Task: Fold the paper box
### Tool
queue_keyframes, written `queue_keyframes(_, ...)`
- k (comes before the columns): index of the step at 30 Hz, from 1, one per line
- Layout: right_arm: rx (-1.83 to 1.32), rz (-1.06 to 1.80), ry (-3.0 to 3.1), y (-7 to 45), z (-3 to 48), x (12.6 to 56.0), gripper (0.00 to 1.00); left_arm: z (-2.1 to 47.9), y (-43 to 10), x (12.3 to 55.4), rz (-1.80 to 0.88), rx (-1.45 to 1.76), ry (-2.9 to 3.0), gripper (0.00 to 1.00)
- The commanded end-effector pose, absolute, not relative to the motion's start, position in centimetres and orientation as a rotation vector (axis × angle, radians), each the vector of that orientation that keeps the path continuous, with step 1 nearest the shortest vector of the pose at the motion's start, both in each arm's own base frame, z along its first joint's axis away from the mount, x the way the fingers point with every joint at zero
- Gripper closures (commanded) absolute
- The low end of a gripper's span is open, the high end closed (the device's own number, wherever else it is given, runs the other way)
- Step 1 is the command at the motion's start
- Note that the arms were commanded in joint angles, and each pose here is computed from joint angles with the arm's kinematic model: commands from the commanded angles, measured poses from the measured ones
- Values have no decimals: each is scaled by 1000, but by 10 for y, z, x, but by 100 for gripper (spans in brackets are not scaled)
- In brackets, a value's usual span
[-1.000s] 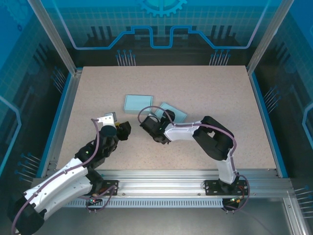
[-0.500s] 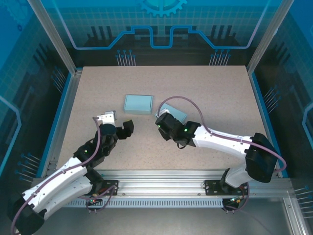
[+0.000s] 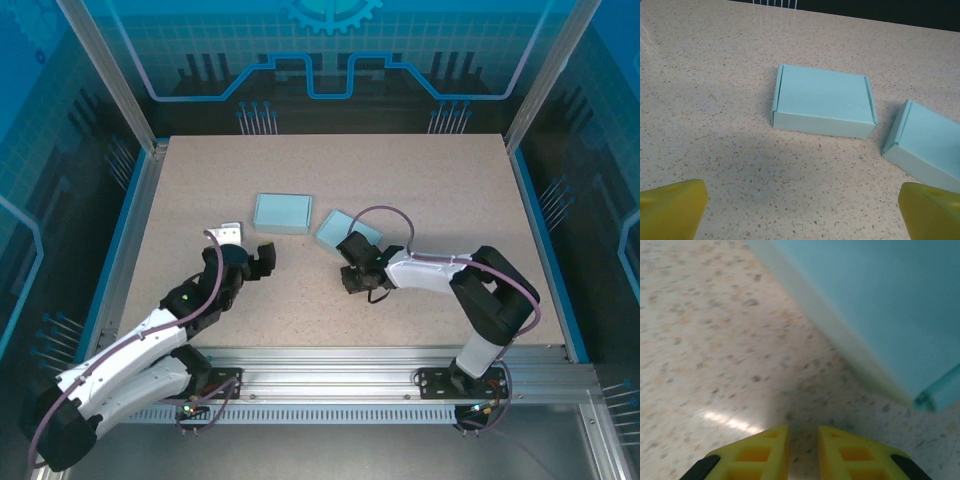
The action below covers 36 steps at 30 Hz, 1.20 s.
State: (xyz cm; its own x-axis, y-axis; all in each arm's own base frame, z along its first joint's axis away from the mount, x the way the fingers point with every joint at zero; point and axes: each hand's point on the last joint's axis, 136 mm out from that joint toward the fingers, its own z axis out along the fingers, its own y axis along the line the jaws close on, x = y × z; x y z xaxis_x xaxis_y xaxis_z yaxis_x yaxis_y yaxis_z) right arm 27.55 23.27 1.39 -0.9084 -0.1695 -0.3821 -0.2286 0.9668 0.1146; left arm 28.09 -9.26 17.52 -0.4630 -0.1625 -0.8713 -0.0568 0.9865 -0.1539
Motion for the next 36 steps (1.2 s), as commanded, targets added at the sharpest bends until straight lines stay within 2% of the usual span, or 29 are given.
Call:
queue_keyframes(1,-188,145,2696,218,14,304,77,192,-88,291,-90,-161,1987,1)
queue_keyframes(8,-148,87,2635,202,32,344,77,193,-76,303,-41,-182,1939,1)
queue_keyframes(15,-137,60,2561,183,70,350,74,197,-54,315,57,-210,1898,1)
queue_keyframes(18,-113,17,2497,164,95,341,63,198,-39,319,111,-214,1865,1)
queue_keyframes(21,-48,-60,2419,131,122,331,44,195,-23,322,135,-225,1862,1)
queue_keyframes(22,-31,-82,2404,120,125,327,35,193,-20,322,138,-225,1865,1)
queue_keyframes(24,18,-96,2354,97,140,321,9,191,-13,324,139,-207,1861,1)
queue_keyframes(25,40,-100,2334,88,145,319,0,189,-11,326,138,-196,1850,1)
queue_keyframes(30,84,-107,2161,51,179,319,0,176,-11,329,58,-133,1792,1)
queue_keyframes(36,-63,-174,1901,40,194,326,0,156,-20,340,8,-53,1785,1)
